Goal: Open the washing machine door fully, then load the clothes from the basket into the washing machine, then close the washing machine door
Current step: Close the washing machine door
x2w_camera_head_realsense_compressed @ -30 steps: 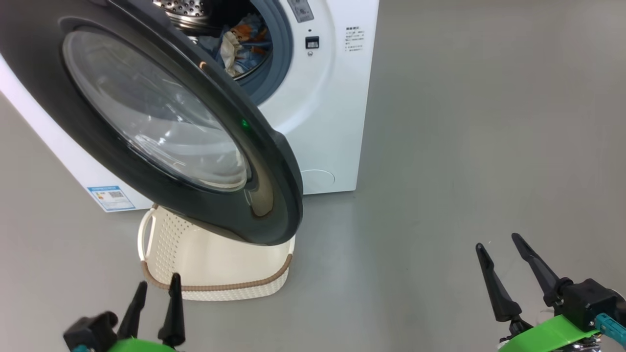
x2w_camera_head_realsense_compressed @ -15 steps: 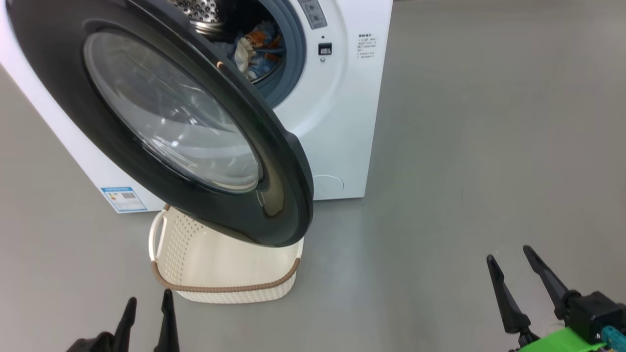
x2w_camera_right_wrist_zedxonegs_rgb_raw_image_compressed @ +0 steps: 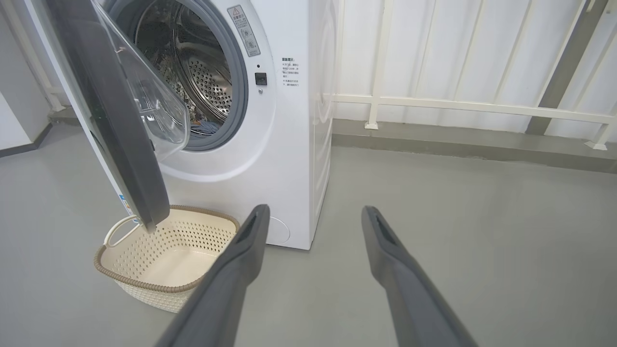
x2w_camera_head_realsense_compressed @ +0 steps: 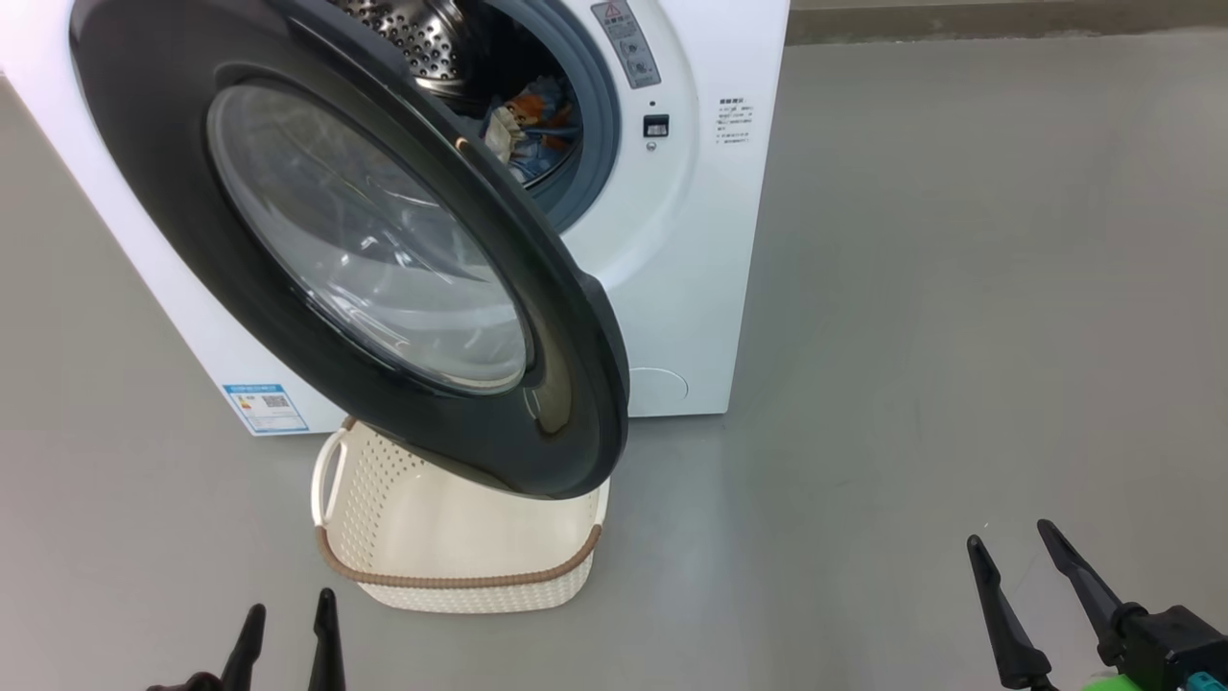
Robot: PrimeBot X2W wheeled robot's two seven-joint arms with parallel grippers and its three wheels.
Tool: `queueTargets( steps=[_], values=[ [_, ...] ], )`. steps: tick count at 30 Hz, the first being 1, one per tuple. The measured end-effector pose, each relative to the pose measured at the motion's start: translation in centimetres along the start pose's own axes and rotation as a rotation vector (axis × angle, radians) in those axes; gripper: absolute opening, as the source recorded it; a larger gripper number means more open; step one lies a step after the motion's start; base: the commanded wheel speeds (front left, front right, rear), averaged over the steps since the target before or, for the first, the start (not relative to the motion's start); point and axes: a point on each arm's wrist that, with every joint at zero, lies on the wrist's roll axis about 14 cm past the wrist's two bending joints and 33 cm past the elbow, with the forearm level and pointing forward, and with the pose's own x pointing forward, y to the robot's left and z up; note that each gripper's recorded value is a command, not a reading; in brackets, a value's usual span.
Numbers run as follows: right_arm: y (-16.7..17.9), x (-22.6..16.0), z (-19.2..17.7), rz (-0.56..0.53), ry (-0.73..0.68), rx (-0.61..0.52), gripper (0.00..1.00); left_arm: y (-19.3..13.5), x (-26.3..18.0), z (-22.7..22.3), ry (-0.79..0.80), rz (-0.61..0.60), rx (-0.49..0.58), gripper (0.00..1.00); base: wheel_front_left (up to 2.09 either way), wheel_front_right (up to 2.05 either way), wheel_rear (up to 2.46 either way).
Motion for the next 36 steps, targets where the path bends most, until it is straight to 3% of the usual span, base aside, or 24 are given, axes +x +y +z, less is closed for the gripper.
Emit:
queueTargets(
  steps=[1, 2, 3, 18, 24, 29, 36],
  values=[
    [0.0, 0.0, 0.0, 0.0, -0.001, 0.0, 0.29, 0.1, 0.0, 0.1, -0.002, 0.002, 0.0, 1.0, 0.0, 0.0, 0.0],
    [0.0, 0.0, 0.0, 0.001, -0.001, 0.0, 0.29, 0.1, -0.1, 0.1, -0.004, 0.004, 0.0, 1.0, 0.0, 0.0, 0.0],
    [0.0, 0.0, 0.0, 0.001, -0.001, 0.0, 0.0, 0.2, -0.1, 0.2, -0.006, 0.004, 0.0, 1.0, 0.0, 0.0, 0.0],
    [1.1, 1.1, 0.4, 0.033, -0.017, 0.013, 0.0, 0.1, 0.1, 0.7, -0.022, 0.002, 0.009, 1.0, 0.0, 0.0, 0.0],
    [3.4, 4.0, 4.6, 0.113, -0.15, 0.008, 0.0, -0.1, 0.0, 1.1, -0.035, 0.002, 0.008, 1.0, 0.0, 0.0, 0.0],
    [5.8, 6.1, 10.6, 0.199, -0.33, -0.006, 0.0, -0.3, -0.2, 1.2, -0.04, 0.0, 0.007, 1.0, 0.0, 0.0, 0.0],
    [12.2, 6.8, 17.3, 0.407, -0.533, 0.004, 0.0, -0.3, -0.6, 1.5, -0.05, 0.005, -0.004, 1.0, 0.0, 0.0, 0.0]
  ],
)
